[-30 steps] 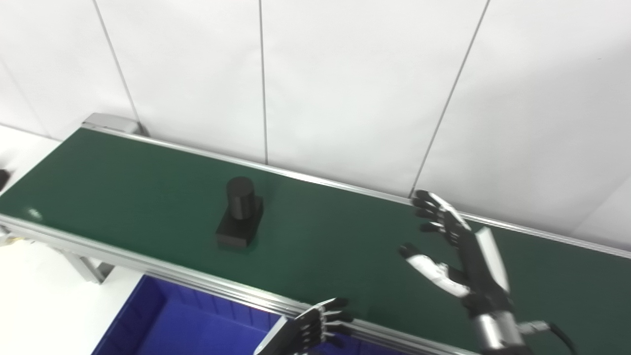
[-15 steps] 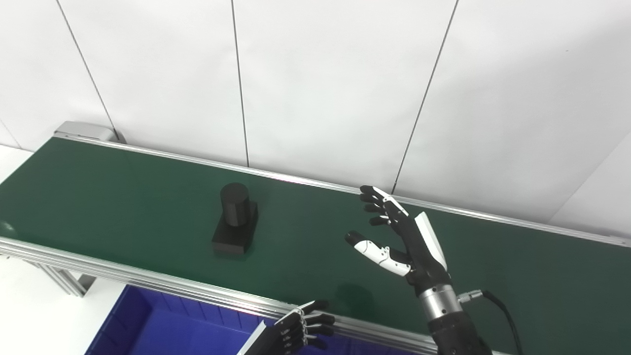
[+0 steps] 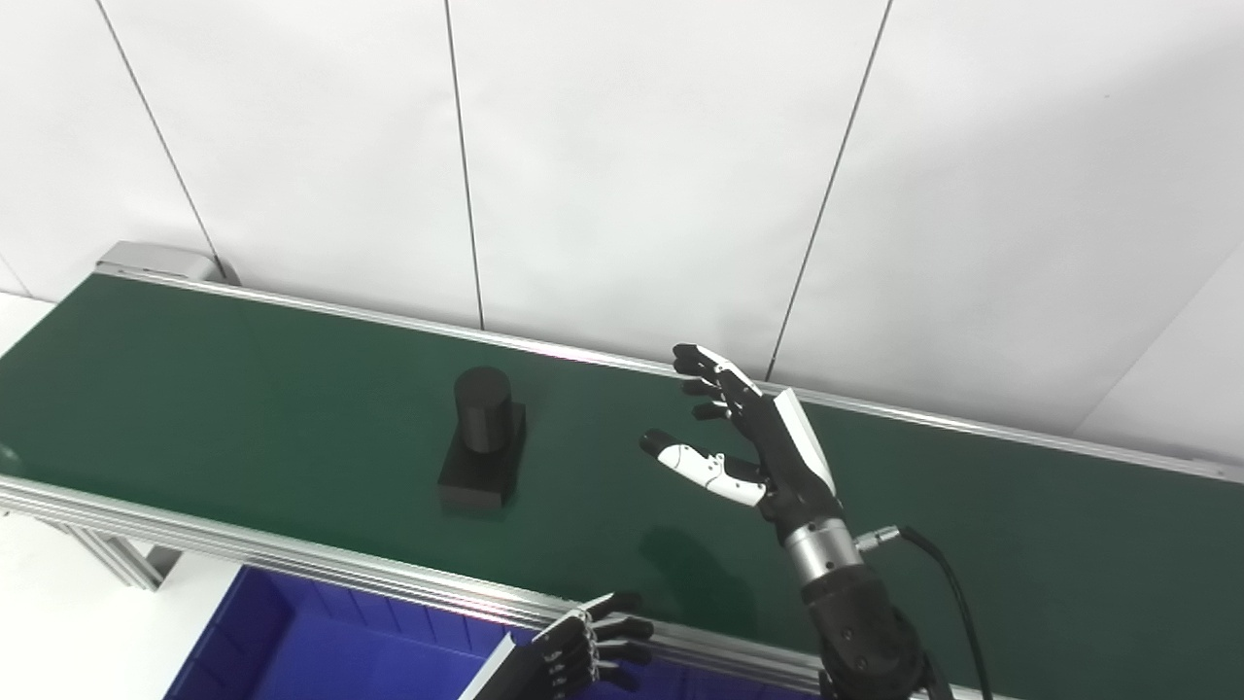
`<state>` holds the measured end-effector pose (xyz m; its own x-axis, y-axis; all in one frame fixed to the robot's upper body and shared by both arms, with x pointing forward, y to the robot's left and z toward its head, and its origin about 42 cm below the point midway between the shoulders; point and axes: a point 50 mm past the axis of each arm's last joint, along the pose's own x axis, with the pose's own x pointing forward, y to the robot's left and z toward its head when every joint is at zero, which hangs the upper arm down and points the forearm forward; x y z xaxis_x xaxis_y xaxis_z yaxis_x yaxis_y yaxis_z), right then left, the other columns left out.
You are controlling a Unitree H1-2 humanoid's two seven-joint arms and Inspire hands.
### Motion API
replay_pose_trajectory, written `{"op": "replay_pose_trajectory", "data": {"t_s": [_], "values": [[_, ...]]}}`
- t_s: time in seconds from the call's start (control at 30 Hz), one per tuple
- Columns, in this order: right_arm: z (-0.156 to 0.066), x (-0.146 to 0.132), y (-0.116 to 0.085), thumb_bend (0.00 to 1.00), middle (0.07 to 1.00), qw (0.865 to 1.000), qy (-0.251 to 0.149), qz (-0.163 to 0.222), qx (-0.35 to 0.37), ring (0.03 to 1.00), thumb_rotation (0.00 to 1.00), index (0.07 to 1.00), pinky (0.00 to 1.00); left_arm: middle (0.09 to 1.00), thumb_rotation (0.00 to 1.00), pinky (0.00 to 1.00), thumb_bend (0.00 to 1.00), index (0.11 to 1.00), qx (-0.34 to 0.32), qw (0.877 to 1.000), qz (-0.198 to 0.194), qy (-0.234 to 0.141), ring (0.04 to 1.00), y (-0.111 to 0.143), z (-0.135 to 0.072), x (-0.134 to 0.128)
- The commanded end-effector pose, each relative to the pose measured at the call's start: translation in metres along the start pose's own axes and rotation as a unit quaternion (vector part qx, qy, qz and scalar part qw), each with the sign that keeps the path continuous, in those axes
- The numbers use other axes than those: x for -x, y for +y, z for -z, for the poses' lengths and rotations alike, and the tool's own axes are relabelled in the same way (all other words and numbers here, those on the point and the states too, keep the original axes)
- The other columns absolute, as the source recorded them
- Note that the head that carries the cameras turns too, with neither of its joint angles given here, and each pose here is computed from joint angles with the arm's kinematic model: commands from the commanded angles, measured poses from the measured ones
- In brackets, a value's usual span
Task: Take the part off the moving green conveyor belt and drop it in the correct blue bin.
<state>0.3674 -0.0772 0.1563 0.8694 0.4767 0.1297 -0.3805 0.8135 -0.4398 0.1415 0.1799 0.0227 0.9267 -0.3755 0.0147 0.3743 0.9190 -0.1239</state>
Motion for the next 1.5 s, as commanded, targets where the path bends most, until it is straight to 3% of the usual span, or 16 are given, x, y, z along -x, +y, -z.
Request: {"op": "replay_pose_trajectory", "data": {"t_s": [0.0, 0.4, 0.63, 1.13, 1.33, 1.47], "values": [[-0.019, -0.02, 0.0, 0.63, 0.844, 0.999, -0.036, 0.005, 0.002, 0.81, 0.46, 0.868, 0.72, 0.798, 0.67, 0.65, 0.9, 0.862, -0.01, 0.999, 0.009, -0.035, 0.735, -0.003, -0.011, 0.0], [-0.013, -0.053, 0.018, 0.66, 0.824, 0.999, -0.011, -0.024, 0.027, 0.802, 0.46, 0.854, 0.73, 0.782, 0.67, 0.64, 0.91, 0.854, -0.009, 0.999, 0.011, -0.038, 0.722, -0.01, -0.013, -0.001], [-0.009, -0.065, 0.025, 0.69, 0.809, 0.999, 0.003, -0.028, 0.028, 0.78, 0.4, 0.839, 0.7, 0.778, 0.67, 0.64, 0.9, 0.852, -0.008, 0.999, 0.014, -0.039, 0.721, -0.014, -0.013, -0.001], [-0.003, -0.074, 0.038, 0.75, 0.835, 0.997, 0.017, -0.048, 0.053, 0.811, 0.43, 0.848, 0.74, 0.776, 0.66, 0.64, 0.87, 0.854, -0.003, 0.999, 0.018, -0.045, 0.719, -0.027, -0.016, -0.005], [-0.001, -0.077, 0.045, 0.77, 0.812, 0.995, 0.018, -0.059, 0.076, 0.774, 0.47, 0.845, 0.71, 0.77, 0.67, 0.63, 0.87, 0.852, -0.006, 0.999, 0.016, -0.047, 0.709, -0.032, -0.016, -0.007], [0.0, -0.077, 0.05, 0.78, 0.823, 0.994, 0.02, -0.071, 0.086, 0.81, 0.46, 0.845, 0.75, 0.766, 0.67, 0.63, 0.87, 0.85, -0.003, 0.999, 0.014, -0.049, 0.706, -0.036, -0.017, -0.008]]}}
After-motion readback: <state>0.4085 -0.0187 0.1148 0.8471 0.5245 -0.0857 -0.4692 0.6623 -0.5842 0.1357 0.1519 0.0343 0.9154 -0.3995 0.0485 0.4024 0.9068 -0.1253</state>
